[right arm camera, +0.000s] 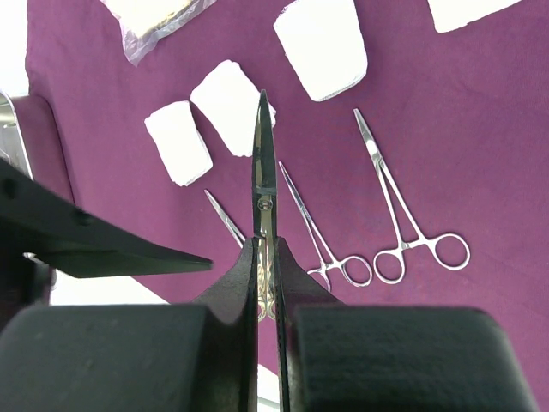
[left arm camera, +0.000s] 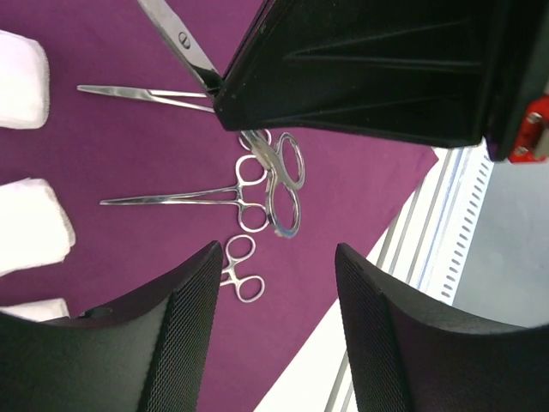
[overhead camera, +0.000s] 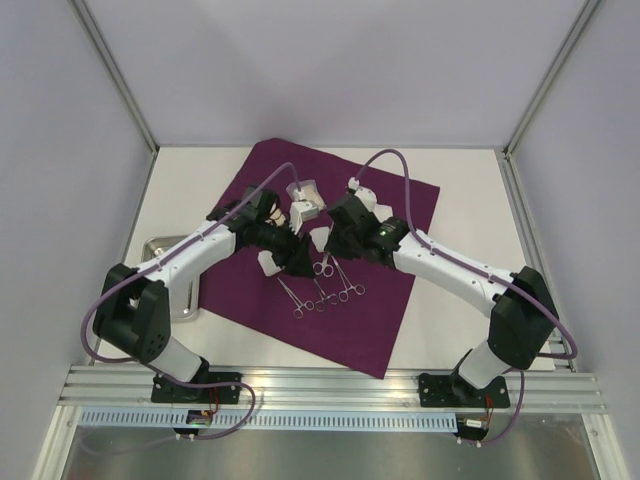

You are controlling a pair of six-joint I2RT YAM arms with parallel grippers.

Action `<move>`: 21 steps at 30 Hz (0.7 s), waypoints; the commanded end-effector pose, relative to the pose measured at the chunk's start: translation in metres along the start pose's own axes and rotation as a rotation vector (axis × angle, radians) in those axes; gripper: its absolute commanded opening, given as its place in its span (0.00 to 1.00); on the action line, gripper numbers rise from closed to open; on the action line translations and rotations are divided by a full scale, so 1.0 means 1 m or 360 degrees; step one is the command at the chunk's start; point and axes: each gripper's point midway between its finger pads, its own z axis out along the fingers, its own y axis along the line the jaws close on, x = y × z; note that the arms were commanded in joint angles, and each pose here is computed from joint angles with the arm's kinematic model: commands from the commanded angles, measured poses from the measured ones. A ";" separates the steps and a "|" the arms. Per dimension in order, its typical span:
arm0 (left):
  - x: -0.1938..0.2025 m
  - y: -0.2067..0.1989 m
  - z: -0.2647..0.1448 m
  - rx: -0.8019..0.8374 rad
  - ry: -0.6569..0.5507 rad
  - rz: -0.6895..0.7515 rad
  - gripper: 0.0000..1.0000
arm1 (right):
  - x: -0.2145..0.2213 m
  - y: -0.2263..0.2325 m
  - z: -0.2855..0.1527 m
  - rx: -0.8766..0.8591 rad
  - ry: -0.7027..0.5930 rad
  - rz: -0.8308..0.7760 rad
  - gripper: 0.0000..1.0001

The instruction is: Prepare the surgical pack

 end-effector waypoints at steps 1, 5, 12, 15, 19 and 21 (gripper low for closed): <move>-0.011 -0.008 0.007 0.0076 -0.0055 0.0037 0.63 | -0.024 0.027 -0.011 -0.0124 -0.0123 0.0059 0.01; -0.012 -0.007 0.011 0.0083 -0.0045 0.0023 0.59 | -0.023 0.027 -0.010 -0.0130 -0.0118 0.0057 0.00; -0.012 -0.004 0.019 0.0094 -0.0021 -0.0009 0.50 | -0.023 0.030 -0.010 -0.0154 -0.0115 0.0057 0.01; -0.017 -0.007 0.016 0.0104 -0.0039 0.0004 0.48 | -0.020 0.029 -0.006 -0.0145 -0.0103 0.0054 0.01; -0.018 -0.008 0.015 0.0103 -0.0046 0.0018 0.47 | -0.019 0.029 -0.004 -0.0153 -0.0093 0.0053 0.00; -0.017 -0.009 0.015 0.0106 -0.0043 0.0015 0.46 | -0.018 0.030 -0.004 -0.0152 -0.0091 0.0051 0.01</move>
